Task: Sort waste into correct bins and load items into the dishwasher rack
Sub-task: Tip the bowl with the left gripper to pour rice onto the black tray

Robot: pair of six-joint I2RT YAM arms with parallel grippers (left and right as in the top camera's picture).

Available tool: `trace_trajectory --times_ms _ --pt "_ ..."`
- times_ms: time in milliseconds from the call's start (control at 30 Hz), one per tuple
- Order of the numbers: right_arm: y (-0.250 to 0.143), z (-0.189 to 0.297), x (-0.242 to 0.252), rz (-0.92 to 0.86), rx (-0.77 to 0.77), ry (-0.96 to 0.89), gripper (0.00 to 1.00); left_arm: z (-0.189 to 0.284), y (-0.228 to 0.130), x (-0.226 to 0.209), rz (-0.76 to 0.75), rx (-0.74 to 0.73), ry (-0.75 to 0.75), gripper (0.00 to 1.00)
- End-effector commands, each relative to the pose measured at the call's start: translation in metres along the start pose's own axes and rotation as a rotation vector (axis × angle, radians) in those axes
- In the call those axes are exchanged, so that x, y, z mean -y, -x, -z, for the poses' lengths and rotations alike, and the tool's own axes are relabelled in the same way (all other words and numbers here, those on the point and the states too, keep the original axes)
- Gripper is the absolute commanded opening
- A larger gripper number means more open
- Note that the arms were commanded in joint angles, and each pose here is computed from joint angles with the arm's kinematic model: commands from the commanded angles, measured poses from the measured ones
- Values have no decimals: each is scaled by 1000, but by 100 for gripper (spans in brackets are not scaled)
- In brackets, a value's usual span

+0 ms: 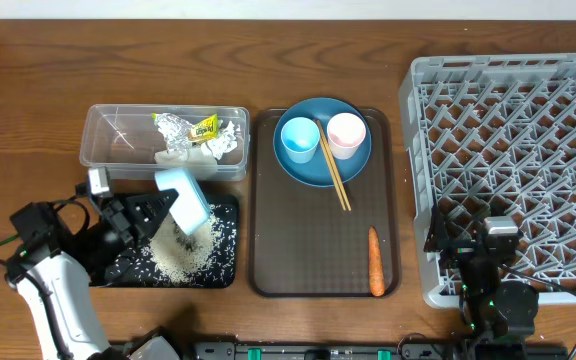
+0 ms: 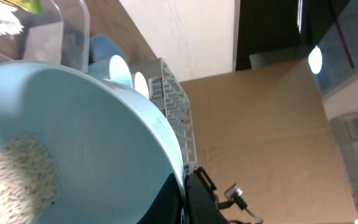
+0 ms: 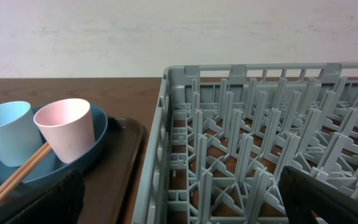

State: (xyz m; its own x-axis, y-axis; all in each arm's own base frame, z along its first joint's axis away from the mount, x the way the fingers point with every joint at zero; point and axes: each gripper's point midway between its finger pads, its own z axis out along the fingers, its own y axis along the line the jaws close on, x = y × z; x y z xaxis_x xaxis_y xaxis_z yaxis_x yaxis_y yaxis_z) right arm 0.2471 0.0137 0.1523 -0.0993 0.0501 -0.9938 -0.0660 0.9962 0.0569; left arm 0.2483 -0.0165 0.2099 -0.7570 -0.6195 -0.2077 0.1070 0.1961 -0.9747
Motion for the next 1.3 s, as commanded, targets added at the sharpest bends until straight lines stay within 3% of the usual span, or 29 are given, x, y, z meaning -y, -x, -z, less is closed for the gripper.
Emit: trace_trajectory --times_ms 0,267,967,1100,1267 --pt "-1 0 0 4 -5 -1 99 10 10 2 29 56 -19 6" --pt "-1 0 0 4 -5 -1 99 36 30 -4 80 183 2 6" --pt "-1 0 0 4 -5 -1 99 26 16 -1 164 138 -11 6" --pt "-1 0 0 4 -5 -1 99 25 18 -14 97 127 68 6" --pt "-1 0 0 4 -5 -1 99 26 18 -19 139 127 101 6"
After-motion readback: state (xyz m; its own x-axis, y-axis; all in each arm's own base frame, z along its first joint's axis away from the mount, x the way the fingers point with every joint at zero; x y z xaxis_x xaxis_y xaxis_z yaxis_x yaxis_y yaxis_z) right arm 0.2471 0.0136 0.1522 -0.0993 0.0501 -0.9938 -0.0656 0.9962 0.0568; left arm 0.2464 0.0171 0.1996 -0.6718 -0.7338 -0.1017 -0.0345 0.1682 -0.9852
